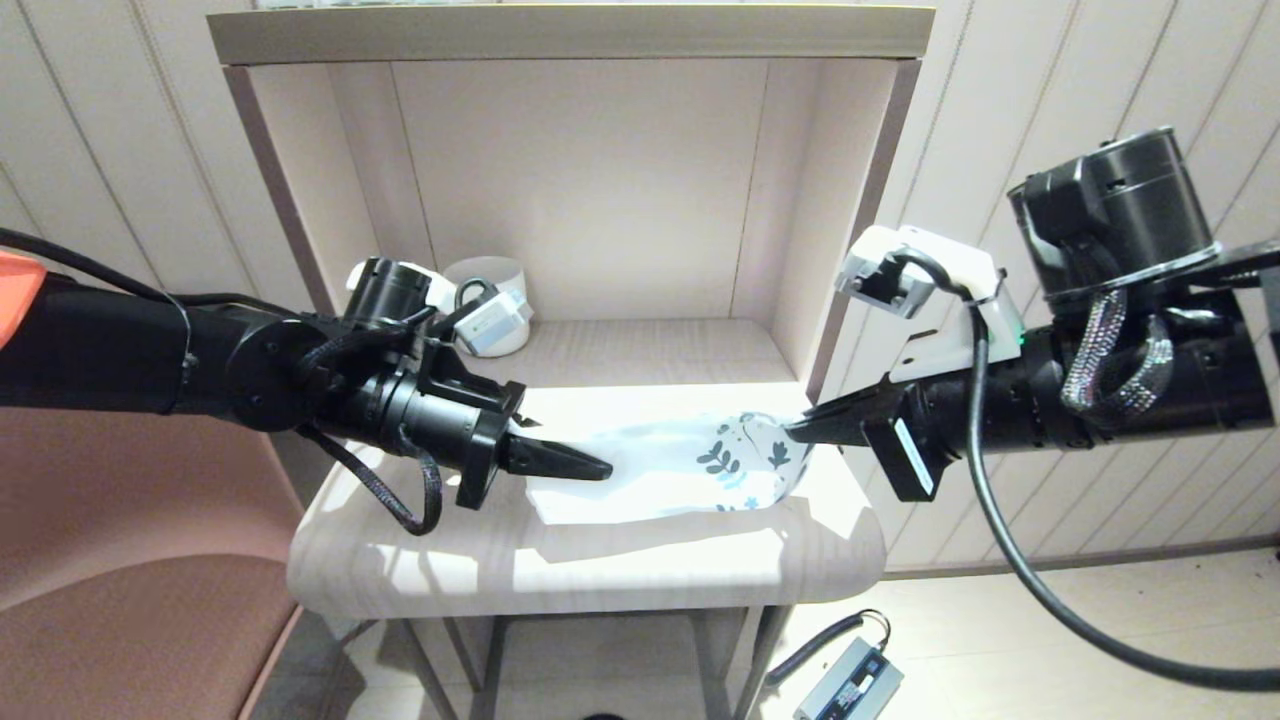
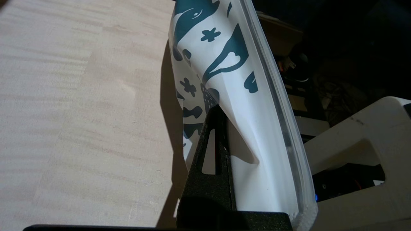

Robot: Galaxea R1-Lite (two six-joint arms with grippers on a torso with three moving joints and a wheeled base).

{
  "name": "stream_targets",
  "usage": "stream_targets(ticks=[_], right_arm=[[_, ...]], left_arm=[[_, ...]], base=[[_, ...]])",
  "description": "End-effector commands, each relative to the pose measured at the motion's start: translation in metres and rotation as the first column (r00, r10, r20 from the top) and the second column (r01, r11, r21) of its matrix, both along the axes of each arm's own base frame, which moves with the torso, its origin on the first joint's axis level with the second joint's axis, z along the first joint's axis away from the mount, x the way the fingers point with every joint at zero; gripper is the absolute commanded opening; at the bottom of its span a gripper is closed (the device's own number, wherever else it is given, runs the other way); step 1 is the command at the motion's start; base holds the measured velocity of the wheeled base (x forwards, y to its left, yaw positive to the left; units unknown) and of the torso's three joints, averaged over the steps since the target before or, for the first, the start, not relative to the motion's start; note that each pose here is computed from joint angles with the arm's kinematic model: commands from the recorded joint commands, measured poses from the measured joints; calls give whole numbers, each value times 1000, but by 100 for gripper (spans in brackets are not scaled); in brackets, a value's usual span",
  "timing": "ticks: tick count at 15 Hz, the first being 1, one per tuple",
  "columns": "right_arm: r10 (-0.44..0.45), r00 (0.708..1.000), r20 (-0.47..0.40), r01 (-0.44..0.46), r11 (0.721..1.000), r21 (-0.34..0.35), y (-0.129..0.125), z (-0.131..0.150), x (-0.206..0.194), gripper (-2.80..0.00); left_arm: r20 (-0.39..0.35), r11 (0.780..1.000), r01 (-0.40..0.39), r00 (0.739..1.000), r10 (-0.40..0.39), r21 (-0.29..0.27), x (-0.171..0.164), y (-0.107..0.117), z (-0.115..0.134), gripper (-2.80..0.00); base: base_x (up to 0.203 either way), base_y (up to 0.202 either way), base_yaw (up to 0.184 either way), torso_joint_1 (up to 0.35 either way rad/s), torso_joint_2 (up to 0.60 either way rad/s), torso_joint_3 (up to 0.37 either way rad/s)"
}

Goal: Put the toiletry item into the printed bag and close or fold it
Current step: Close the strorage bag and place it on the desk

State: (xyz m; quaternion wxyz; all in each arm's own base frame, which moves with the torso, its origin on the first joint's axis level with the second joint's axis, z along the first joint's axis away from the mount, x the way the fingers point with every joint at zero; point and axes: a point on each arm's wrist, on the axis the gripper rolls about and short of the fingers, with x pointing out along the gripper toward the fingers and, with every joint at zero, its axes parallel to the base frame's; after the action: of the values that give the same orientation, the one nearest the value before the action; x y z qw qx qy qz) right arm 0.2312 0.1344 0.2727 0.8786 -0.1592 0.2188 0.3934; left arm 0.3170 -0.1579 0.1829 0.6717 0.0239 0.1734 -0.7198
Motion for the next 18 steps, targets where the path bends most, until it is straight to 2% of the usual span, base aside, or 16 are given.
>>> stream_targets(ticks=[1, 7, 11, 15, 18], right_arm=[[6, 1000, 4, -6, 1000, -8, 0, -1, 0, 0], [-2, 999, 33, 1, 1000, 9, -2, 6, 0, 0], [-7, 997, 73, 5, 1000, 31, -9, 19, -13, 0], [-71, 986, 154, 59, 995, 79, -38, 41, -39, 0], [-138, 966, 219, 115, 987, 112, -64, 57, -66, 0]], left_arm=[[-2, 1000, 5, 1000, -5, -3, 0, 0, -1, -280], [-5, 1000, 6, 1000, -6, -1, 0, 0, -2, -280], [-15, 1000, -4, 1000, 4, 3, 13, -3, -10, -280], [22, 996, -89, 996, 90, -15, 37, 21, -1, -280], [16, 992, -128, 992, 129, -18, 54, 30, -2, -280]], base=[[0, 0, 0, 0, 0, 0], [0, 0, 0, 0, 0, 0], [0, 0, 0, 0, 0, 0], [0, 0, 0, 0, 0, 0], [0, 0, 0, 0, 0, 0]])
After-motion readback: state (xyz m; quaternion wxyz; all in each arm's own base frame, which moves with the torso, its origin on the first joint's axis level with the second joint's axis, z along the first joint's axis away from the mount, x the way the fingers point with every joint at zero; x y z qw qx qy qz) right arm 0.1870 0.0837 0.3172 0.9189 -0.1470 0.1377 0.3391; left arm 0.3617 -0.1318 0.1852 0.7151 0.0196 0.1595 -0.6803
